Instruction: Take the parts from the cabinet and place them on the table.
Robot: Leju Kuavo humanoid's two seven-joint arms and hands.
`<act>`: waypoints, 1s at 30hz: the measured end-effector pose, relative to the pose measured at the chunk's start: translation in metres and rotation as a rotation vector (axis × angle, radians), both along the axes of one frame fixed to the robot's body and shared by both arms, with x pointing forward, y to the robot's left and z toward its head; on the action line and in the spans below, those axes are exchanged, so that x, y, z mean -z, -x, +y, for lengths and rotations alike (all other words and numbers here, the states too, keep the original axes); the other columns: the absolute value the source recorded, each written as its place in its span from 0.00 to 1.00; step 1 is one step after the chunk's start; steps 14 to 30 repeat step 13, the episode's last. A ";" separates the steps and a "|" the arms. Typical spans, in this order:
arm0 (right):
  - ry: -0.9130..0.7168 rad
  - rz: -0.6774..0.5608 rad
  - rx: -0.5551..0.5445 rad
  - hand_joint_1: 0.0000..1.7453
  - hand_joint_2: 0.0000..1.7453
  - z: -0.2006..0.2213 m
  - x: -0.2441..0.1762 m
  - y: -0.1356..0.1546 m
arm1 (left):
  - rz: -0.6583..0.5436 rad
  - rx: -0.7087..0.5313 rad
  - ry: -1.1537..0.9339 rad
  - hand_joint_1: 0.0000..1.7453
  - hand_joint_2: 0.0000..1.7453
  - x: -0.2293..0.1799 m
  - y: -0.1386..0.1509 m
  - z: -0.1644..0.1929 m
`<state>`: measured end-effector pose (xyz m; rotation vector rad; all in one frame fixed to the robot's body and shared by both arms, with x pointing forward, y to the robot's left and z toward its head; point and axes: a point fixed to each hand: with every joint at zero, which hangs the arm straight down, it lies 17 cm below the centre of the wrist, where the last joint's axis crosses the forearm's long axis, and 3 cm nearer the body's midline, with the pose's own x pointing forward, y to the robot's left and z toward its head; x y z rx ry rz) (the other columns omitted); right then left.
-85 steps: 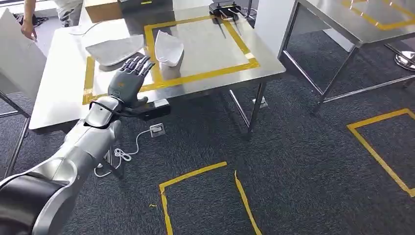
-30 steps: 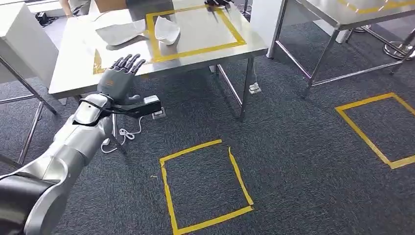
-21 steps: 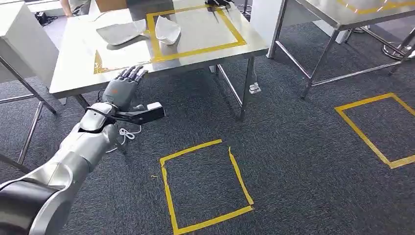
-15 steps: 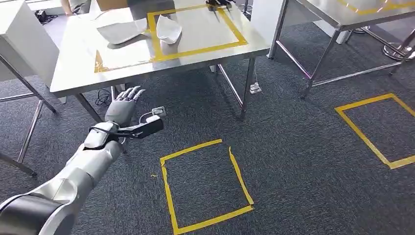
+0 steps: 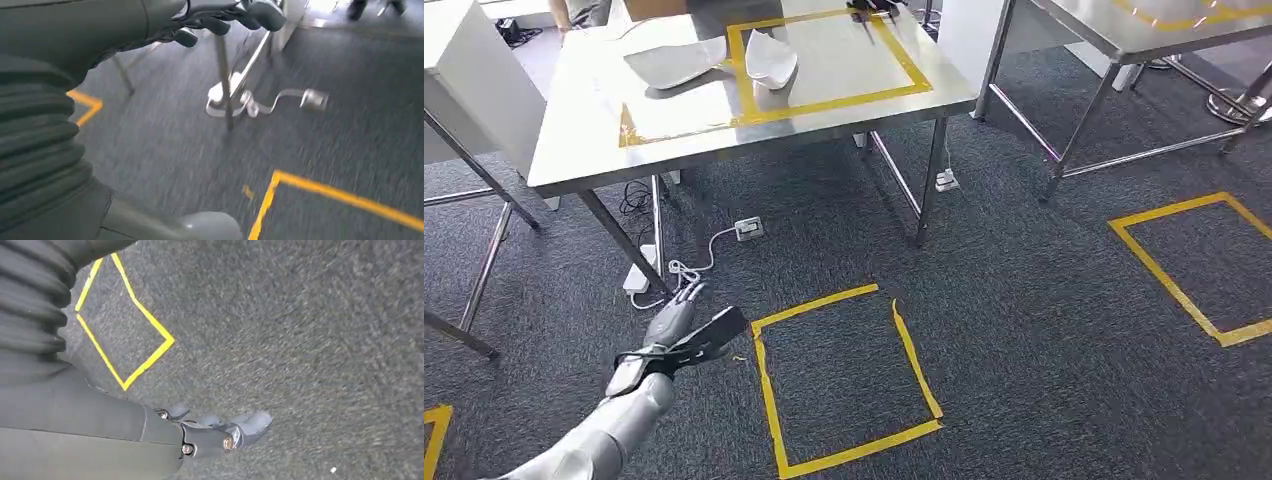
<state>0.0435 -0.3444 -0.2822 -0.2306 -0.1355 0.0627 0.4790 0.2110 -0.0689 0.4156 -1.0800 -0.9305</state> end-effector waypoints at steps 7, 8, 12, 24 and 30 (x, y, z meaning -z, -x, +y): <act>-0.025 -0.018 0.007 0.00 0.00 0.008 0.000 0.001 | 0.178 -0.127 0.117 0.00 0.00 0.063 0.069 0.010; -0.029 -0.020 0.007 0.00 0.00 0.009 0.000 0.001 | 0.200 -0.147 0.131 0.00 0.00 0.070 0.078 0.012; -0.052 -0.029 0.012 0.00 0.00 0.016 0.000 0.002 | 0.300 -0.224 0.192 0.00 0.00 0.101 0.122 0.017; -0.057 -0.031 0.014 0.00 0.00 0.018 0.000 0.002 | 0.322 -0.243 0.205 0.00 0.00 0.107 0.132 0.018; -0.057 -0.031 0.014 0.00 0.00 0.018 0.000 0.002 | 0.322 -0.243 0.205 0.00 0.00 0.107 0.132 0.018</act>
